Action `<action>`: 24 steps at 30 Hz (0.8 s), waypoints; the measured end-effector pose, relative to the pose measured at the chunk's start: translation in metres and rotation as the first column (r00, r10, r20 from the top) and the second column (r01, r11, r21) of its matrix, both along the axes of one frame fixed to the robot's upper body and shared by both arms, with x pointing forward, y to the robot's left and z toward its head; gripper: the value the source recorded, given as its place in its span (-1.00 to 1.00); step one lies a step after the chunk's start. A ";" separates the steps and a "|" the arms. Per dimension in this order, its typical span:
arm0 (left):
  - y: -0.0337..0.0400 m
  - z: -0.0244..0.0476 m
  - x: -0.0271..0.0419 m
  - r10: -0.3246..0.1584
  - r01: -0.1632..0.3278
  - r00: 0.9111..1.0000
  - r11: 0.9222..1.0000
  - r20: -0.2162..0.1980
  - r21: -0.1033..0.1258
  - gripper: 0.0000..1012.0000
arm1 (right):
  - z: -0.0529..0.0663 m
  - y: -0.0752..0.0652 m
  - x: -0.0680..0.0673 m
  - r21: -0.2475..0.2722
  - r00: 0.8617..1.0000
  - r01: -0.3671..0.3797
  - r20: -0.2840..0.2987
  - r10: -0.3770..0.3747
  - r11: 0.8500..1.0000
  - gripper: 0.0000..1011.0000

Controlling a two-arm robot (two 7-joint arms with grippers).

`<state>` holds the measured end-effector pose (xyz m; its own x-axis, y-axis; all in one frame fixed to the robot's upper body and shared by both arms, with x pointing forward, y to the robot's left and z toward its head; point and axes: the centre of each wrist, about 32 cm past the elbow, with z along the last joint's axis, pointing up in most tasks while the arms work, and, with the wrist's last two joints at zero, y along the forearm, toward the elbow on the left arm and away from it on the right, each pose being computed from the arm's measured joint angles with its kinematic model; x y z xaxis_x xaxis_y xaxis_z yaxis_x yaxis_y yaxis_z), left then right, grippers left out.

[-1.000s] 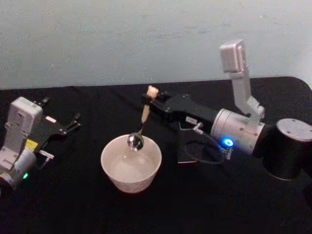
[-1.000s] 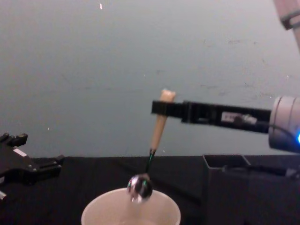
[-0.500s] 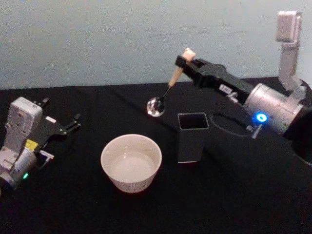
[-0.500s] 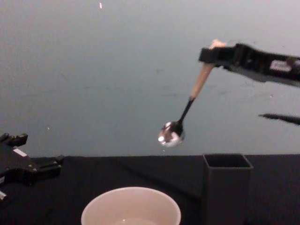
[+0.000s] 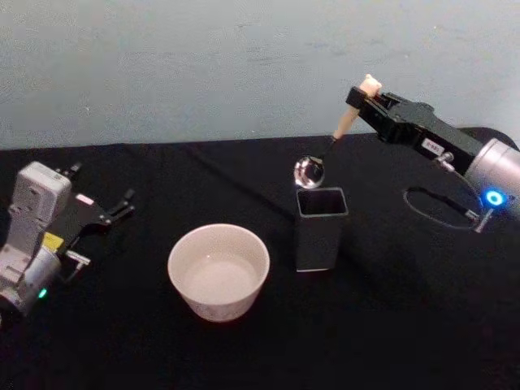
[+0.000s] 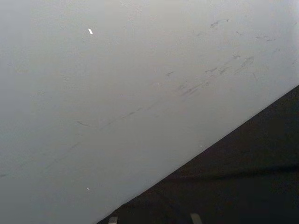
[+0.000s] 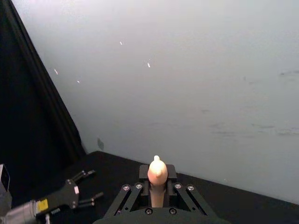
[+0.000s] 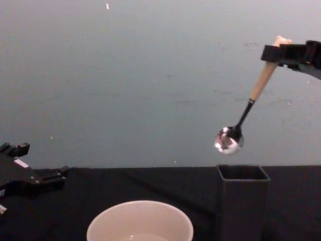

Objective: Pick up the stirring spoon with one hand, stir inside the cup, then place it back in its original position.

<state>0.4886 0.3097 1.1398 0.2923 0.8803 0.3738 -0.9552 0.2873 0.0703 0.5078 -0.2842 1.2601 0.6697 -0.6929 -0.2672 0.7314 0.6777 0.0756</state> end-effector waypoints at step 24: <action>0.0000 0.0000 0.0000 0.000 0.000 1.000 1.000 0.000 0.000 0.98 | -0.021 -0.003 -0.003 -0.088 0.999 0.006 -0.032 -0.009 0.996 -0.58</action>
<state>0.4886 0.3097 1.1398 0.2923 0.8803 0.3737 -0.9552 0.2874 0.0702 0.5044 -0.2873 1.2391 0.6564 -0.7196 -0.2266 0.7376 0.6752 -0.0076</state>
